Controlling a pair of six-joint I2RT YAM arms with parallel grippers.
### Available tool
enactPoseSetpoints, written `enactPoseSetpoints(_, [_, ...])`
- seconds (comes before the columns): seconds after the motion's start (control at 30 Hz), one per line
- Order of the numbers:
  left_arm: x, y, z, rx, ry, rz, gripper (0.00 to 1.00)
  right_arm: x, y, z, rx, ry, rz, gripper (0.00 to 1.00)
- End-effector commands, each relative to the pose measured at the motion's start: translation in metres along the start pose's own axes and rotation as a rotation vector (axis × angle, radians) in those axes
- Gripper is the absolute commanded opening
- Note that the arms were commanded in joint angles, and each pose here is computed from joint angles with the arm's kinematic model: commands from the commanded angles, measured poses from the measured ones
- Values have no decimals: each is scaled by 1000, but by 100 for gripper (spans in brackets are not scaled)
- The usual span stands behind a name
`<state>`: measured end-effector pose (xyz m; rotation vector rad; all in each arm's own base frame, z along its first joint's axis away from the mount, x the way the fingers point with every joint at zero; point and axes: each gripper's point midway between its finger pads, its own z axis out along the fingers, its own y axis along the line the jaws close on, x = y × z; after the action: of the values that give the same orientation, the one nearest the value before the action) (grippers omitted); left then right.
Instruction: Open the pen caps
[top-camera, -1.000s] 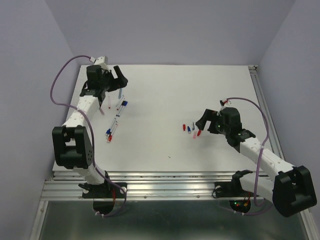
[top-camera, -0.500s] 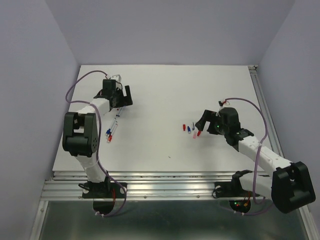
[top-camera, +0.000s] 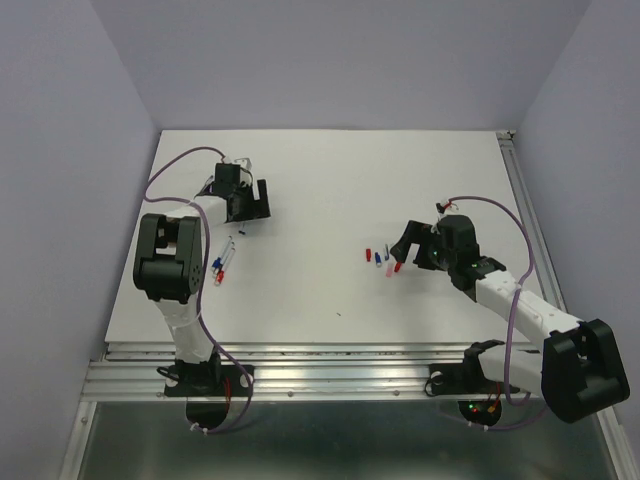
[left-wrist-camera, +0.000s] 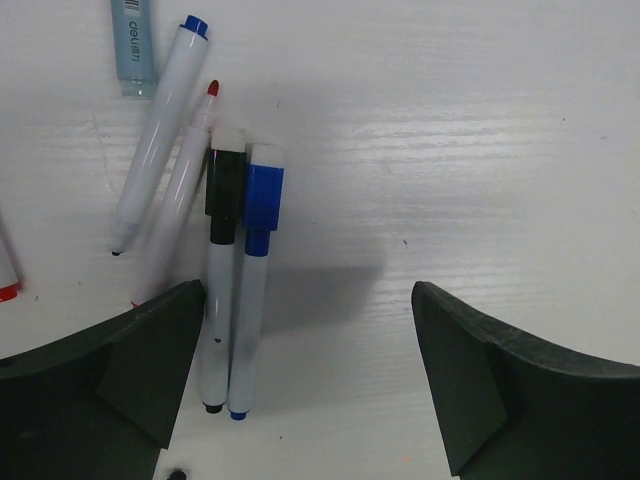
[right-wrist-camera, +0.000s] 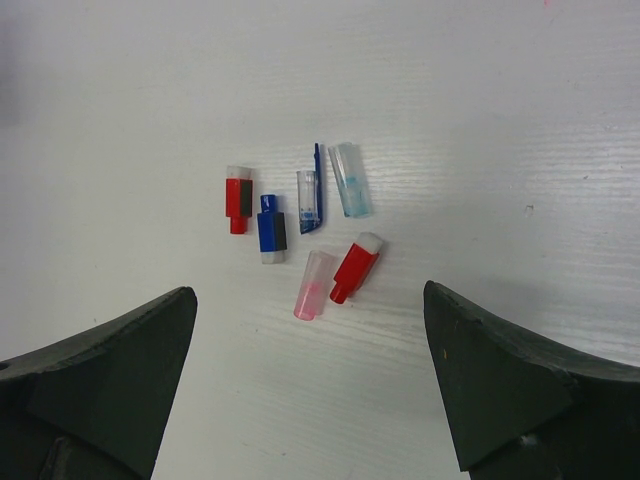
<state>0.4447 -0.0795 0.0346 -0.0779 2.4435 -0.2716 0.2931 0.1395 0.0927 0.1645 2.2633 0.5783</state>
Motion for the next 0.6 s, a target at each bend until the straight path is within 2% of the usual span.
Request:
enactPoseSetpoints(0.0, [-15,-7,-2,3,-25,27,96,-4,0,1,-2,-32,-13,100])
enactPoseSetpoints(0.2, [-15,-9,-5,-35,-30,49,95,-4,0,2,-2,-32,-11,100])
enactPoseSetpoints(0.43, [-24,13,-17,-191,-77,-12,93,-3,0,2,-3,-26,-8,100])
enactPoseSetpoints(0.57, [-29,11,-20,-177,-90,-25,93,-2,1,3,-6,-22,-9,100])
